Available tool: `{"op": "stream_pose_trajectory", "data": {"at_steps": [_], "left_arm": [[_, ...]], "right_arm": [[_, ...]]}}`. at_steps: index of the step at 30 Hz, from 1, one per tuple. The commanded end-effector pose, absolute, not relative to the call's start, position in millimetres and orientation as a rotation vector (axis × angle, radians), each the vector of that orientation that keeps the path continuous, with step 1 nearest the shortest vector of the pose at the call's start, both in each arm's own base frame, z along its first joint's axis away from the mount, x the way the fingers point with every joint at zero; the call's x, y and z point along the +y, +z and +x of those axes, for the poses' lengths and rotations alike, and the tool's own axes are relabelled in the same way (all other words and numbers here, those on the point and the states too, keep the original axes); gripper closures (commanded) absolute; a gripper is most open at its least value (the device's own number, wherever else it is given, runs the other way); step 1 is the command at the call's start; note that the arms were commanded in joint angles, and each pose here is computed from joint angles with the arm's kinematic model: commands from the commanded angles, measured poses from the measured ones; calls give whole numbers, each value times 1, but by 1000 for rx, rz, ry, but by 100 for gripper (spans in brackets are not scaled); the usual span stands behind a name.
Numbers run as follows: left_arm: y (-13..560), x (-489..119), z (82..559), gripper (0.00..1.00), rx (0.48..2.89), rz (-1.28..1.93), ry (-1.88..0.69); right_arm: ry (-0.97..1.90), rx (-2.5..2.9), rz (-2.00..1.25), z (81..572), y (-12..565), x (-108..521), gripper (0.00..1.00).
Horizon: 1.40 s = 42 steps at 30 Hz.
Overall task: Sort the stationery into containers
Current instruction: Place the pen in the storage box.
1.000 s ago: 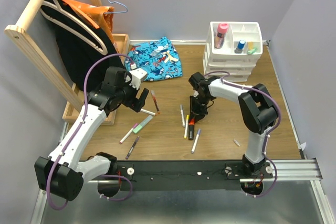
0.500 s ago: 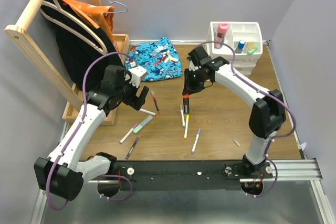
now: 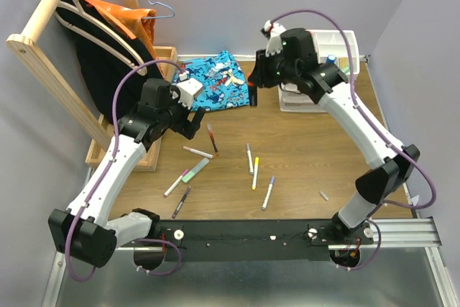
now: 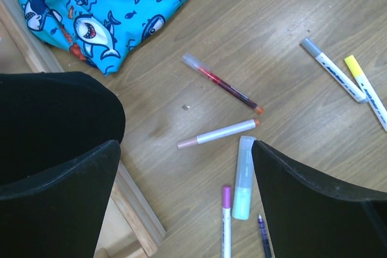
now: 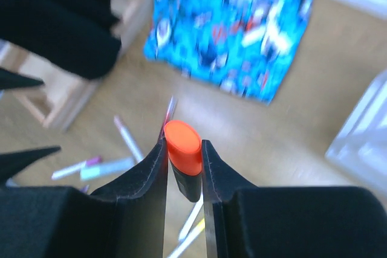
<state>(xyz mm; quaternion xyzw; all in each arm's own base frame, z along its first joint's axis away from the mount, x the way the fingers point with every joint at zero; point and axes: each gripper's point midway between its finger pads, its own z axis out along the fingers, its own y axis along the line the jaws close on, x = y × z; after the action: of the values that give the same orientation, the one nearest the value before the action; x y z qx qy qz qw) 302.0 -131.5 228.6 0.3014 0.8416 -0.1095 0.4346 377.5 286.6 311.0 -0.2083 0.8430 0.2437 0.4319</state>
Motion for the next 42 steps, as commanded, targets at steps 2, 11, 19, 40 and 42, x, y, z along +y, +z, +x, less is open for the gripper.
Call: {"op": "stream_pose_trajectory", "data": {"at_steps": [2,11,19,40,42], "left_arm": [[240,-133,321,1,2058,746,-246],[242,-146,329,1,2054,724,-316],[240,-146,328,1,2061,714,-329],[230,-147,337,1,2102,720,-315],[229,-147,338,1,2106,722,-313]], "right_arm": [[431,1559,-429,418,473,253,100],[122,1399,-129,498,539,107,100],[-42,1408,-4,536,522,26,99],[-116,1745,100,589,368,-38,99],[-120,1754,104,594,360,-41,100]]}}
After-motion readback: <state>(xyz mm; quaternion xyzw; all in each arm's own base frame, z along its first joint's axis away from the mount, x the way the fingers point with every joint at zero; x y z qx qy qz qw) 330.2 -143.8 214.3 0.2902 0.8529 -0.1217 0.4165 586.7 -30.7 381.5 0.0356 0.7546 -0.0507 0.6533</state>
